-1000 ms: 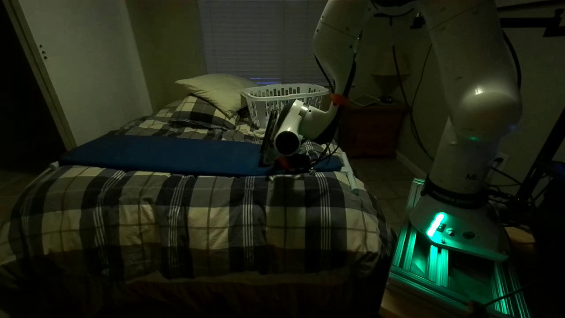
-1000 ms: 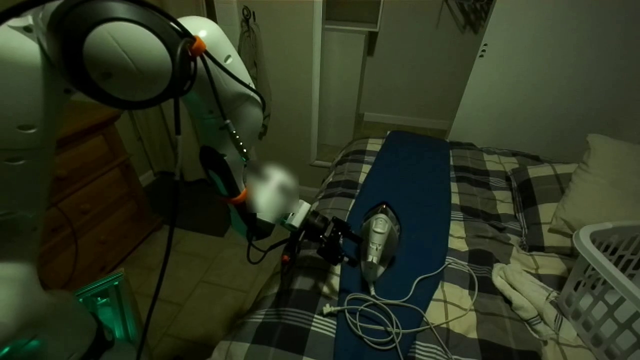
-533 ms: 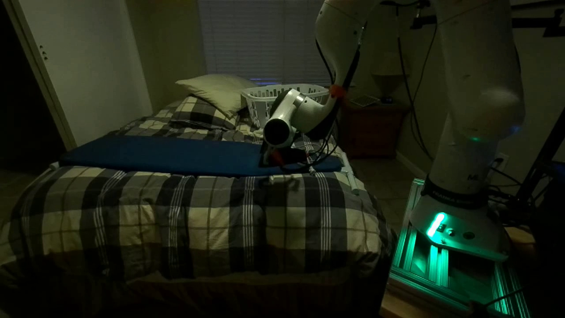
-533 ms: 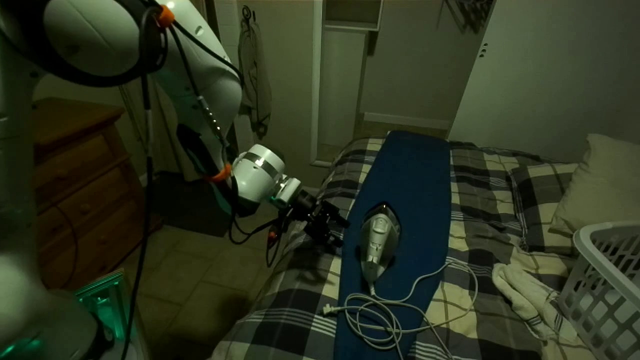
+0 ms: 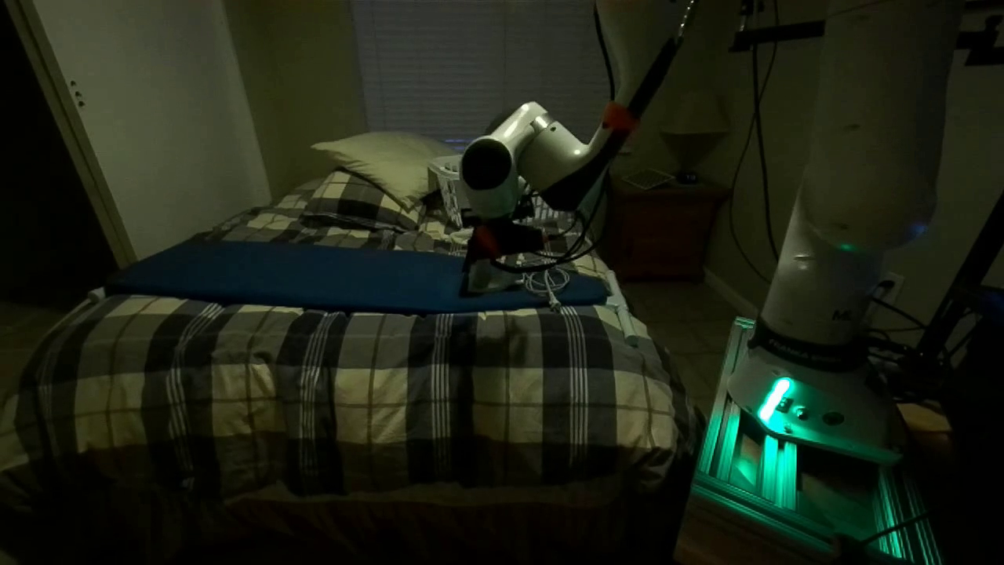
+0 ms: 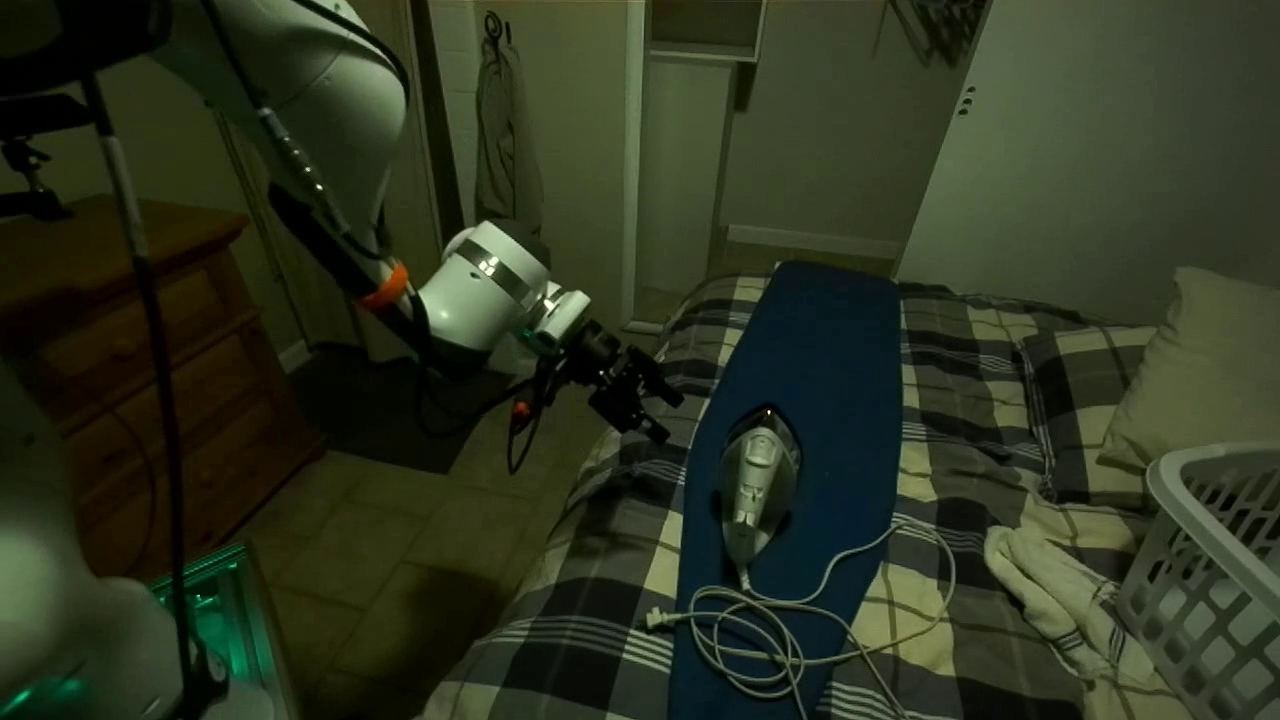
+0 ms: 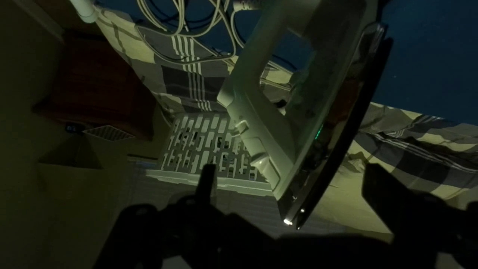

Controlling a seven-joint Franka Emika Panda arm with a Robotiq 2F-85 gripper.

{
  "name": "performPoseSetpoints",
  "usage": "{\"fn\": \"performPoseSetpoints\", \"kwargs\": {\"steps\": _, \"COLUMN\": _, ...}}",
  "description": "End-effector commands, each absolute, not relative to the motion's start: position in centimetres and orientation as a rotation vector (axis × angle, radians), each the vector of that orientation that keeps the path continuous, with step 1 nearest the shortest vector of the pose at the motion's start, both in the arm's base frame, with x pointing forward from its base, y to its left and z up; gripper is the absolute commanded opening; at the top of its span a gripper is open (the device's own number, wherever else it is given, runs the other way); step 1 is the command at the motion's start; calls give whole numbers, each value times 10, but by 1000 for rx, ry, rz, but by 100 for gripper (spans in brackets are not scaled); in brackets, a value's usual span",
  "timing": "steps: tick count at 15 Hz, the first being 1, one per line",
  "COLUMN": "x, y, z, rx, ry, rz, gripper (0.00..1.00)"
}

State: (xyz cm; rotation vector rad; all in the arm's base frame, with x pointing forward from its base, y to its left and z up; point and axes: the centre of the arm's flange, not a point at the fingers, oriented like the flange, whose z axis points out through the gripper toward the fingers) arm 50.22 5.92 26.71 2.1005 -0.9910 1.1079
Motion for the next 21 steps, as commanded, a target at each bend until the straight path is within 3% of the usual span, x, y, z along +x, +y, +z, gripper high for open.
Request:
{"fn": "performPoseSetpoints", "kwargs": {"steps": 1, "x": 484, "y": 59, "z": 310, "rx": 2184, "ry": -1075, "rz": 1097, "gripper": 100}}
{"fn": "performPoseSetpoints", "kwargs": {"steps": 15, "x": 449, "y": 30, "z": 383, "rx": 2339, "ry": -1065, "rz": 629, "gripper": 100}}
{"fn": "performPoseSetpoints", "kwargs": {"steps": 21, "x": 440, "y": 27, "z": 402, "rx": 2291, "ry": -1025, "rz": 632, "gripper": 100}}
